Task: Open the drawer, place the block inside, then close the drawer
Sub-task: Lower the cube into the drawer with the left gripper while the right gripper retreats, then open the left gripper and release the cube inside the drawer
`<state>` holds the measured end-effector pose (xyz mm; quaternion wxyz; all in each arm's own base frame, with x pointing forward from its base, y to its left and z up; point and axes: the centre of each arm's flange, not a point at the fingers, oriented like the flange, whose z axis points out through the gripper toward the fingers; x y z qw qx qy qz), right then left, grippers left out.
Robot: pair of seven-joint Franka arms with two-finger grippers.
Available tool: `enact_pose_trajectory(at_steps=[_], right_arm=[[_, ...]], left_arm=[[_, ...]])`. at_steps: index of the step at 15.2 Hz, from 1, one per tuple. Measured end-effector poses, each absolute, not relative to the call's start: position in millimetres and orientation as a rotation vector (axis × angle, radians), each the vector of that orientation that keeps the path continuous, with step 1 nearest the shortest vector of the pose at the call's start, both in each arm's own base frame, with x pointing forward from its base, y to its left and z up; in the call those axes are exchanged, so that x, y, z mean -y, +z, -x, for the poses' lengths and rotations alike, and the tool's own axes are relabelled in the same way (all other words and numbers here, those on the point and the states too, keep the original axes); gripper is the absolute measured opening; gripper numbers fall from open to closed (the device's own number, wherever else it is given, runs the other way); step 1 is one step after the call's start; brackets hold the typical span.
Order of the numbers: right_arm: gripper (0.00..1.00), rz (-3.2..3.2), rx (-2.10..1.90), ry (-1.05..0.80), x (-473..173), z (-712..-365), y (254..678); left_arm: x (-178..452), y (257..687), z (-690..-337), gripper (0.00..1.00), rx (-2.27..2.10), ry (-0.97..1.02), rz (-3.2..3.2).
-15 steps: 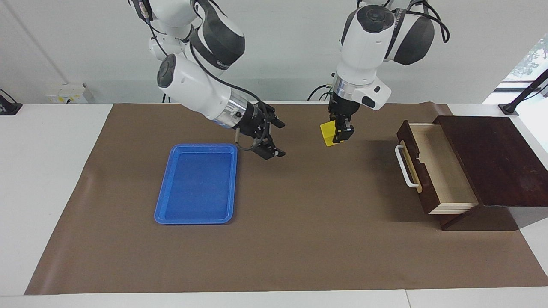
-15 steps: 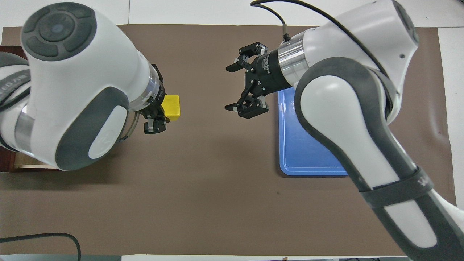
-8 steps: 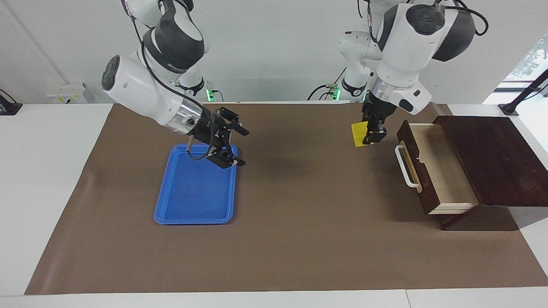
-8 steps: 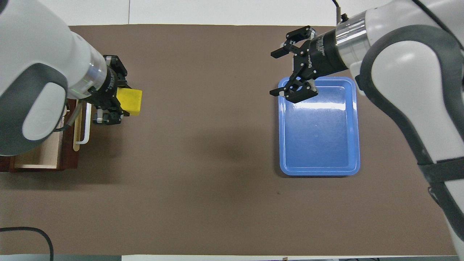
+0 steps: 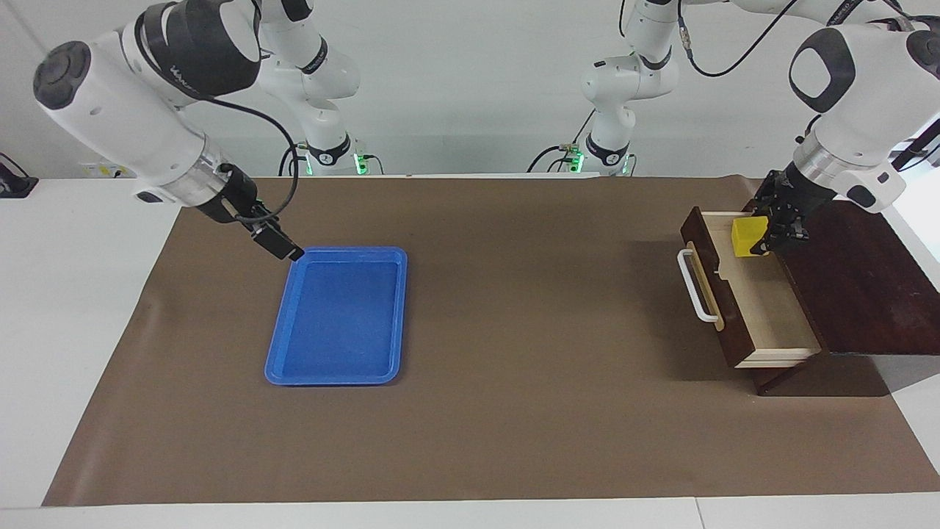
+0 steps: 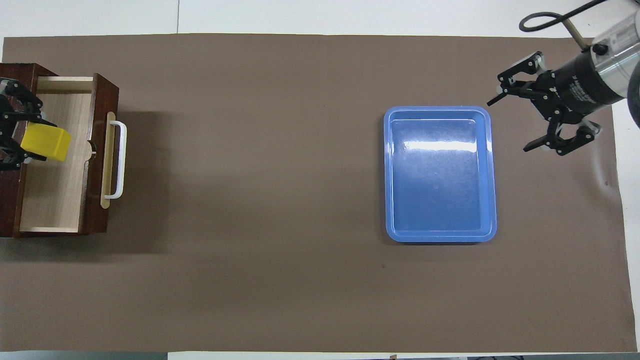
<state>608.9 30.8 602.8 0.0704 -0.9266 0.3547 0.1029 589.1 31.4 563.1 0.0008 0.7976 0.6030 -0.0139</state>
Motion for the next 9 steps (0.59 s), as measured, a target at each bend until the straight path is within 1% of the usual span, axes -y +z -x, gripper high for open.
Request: enact_pose_trajectory(at_steps=[4,7,9], right_arm=[[1.0,3.074,-0.558,0.188,-15,-581,642],[1.0,3.184,-0.177,0.139,-5,-570,658],[1.0,3.212,-0.024,0.134,-1,-558,664]], left_arm=[[-62,541,-585,0.56,-1.847,-0.011,-2.524],[-62,517,-588,0.56,-1.837,0.005,-2.522],[-61,505,-589,0.56,-1.837,-0.004,-2.525]])
